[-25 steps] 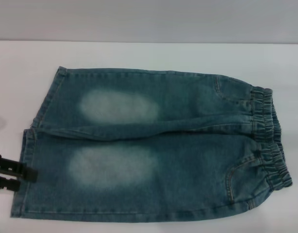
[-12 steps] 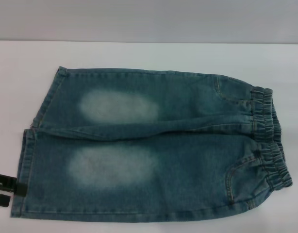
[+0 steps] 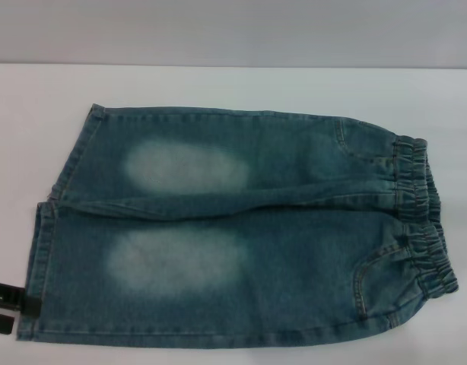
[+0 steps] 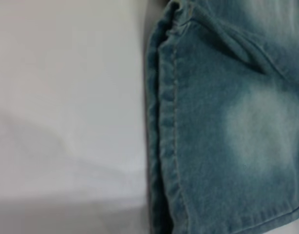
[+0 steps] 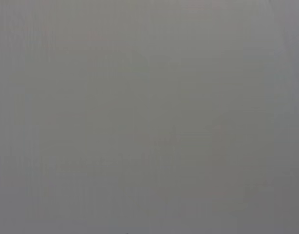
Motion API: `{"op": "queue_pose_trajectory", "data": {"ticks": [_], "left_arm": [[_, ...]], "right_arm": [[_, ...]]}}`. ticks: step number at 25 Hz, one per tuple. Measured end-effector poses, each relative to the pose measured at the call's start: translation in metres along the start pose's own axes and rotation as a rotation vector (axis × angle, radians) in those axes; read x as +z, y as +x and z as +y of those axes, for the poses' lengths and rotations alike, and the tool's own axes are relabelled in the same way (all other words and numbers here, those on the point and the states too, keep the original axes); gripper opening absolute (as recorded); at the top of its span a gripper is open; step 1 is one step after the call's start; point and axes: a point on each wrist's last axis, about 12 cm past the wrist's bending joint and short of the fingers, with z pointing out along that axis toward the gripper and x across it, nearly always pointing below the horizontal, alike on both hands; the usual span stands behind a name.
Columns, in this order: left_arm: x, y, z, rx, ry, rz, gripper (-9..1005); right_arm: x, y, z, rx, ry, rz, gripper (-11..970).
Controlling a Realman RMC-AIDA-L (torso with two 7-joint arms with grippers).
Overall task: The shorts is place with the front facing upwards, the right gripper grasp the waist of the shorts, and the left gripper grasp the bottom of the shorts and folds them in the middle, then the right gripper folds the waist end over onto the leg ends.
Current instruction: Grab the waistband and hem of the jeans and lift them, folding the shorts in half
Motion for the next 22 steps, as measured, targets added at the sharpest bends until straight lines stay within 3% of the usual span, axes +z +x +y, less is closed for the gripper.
{"op": "queue_pose_trajectory", "data": {"ticks": [22], "left_arm": [[0.011,0.000,0.001,0.004,-0.034,0.023,784]], "right_arm": [[-0.002,0.002,0.000,0.010,0.001,0.007,499]]}}
